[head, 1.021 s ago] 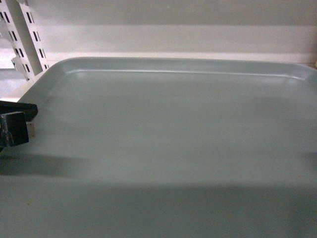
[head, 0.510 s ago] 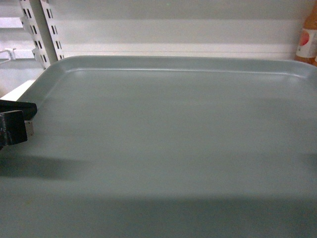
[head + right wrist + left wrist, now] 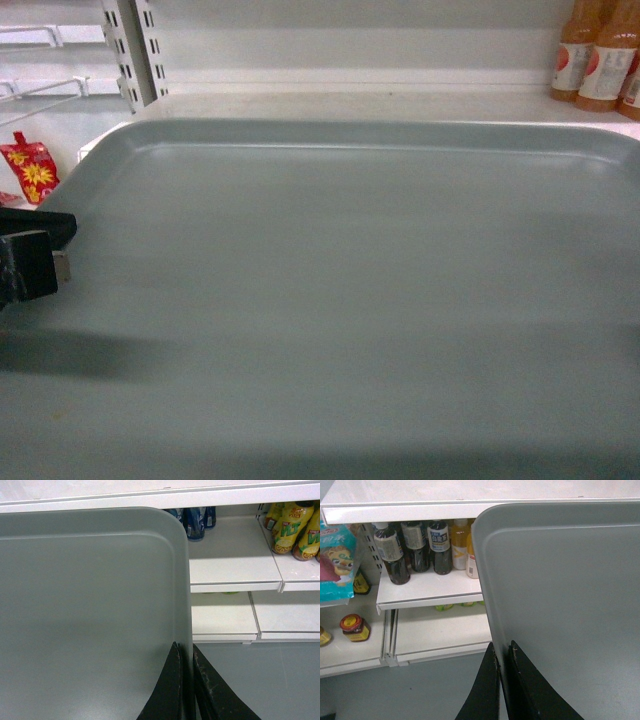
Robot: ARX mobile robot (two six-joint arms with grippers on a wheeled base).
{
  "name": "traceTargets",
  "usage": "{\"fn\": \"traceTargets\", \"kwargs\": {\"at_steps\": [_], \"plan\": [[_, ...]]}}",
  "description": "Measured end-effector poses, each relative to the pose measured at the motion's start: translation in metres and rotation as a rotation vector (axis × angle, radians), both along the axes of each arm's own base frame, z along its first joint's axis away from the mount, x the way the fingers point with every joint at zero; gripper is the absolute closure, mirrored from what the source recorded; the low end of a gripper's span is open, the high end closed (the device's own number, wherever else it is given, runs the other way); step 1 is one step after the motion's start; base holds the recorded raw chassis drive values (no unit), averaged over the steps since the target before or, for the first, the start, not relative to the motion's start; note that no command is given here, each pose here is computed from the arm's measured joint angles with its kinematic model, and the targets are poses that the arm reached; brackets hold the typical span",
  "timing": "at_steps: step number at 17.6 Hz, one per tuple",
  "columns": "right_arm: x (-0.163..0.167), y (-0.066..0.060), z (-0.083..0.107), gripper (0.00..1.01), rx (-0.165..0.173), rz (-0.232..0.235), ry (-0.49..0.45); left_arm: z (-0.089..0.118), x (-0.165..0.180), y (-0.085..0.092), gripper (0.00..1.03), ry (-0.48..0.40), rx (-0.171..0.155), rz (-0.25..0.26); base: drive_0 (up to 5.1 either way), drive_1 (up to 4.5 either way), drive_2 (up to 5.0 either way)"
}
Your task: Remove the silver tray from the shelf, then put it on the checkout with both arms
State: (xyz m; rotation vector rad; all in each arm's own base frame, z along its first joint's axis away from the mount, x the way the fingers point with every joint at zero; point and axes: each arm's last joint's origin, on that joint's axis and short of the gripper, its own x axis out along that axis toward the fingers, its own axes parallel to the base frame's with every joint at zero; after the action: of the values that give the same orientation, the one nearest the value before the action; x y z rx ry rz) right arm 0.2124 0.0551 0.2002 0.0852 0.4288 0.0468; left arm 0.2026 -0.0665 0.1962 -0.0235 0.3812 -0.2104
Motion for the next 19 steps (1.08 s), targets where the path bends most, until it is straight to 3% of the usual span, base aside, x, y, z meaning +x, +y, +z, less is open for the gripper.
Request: {"fn": "traceTargets", "kwargs": {"at_steps": [19], "plan": [[0.0003,0.0000,0.0001,0.98,-0.002,0.000,0.001,-0.0002,0.0002,0.0000,0.99,0.002,0.001,0.000,0.1,-4.08,4.3]]}}
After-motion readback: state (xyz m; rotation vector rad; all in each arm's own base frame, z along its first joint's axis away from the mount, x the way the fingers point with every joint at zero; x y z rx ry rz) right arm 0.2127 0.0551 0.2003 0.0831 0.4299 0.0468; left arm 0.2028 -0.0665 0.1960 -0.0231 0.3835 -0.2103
